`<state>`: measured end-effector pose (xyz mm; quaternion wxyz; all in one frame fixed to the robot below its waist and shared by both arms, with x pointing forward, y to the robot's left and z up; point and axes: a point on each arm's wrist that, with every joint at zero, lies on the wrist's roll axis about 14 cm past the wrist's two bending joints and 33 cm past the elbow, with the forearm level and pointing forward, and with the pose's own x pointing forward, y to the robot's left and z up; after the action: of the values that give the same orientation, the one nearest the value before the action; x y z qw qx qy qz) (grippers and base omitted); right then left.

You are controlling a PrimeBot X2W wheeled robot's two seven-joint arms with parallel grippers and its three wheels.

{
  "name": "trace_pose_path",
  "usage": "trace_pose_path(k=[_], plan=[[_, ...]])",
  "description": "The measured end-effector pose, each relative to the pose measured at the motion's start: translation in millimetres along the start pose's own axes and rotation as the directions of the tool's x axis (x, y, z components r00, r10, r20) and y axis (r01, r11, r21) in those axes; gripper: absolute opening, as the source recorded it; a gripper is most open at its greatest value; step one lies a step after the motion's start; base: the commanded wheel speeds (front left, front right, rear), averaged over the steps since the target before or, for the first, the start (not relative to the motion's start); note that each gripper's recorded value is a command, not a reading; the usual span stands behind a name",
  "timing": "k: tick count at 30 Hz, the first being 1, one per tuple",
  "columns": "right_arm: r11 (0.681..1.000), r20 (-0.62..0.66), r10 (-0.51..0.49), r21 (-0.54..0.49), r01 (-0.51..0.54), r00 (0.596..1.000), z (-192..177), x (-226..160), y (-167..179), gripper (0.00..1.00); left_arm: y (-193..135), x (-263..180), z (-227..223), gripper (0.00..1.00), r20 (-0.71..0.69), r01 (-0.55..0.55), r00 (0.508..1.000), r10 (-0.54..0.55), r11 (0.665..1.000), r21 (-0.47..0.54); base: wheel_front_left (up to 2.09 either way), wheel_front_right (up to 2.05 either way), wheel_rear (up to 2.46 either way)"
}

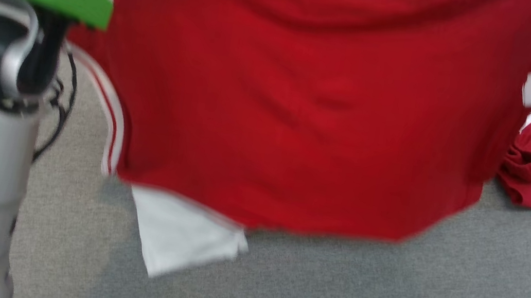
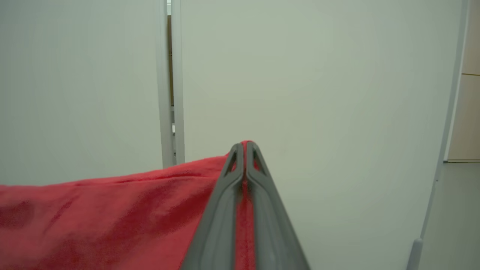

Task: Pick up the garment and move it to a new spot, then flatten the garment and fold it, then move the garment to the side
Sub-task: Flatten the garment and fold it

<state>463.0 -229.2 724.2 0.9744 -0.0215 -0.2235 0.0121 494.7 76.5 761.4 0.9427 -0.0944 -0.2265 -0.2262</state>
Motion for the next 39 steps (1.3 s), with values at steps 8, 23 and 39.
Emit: trace_pose_path(k=[8,23,39], plan=[[0.991,0.1,0.024,-0.135,-0.01,0.995,6,121,10,0.0,53,94,32,0.0,0.152,-0.129,0.982,0.11,0.985,0.119,0.0,0.0,0.0],[0.989,-0.264,0.082,-0.099,-0.111,0.961,-225,140,56,0.0,125,76,-181,0.0,-0.149,-0.227,0.961,0.234,0.972,0.064,0.0,0.0,0.0],[0.988,-0.366,0.124,0.129,-0.082,0.922,-309,61,80,0.0,136,-31,-275,0.0,-0.274,-0.3,0.922,0.274,0.952,-0.056,0.0,0.0,0.0]])
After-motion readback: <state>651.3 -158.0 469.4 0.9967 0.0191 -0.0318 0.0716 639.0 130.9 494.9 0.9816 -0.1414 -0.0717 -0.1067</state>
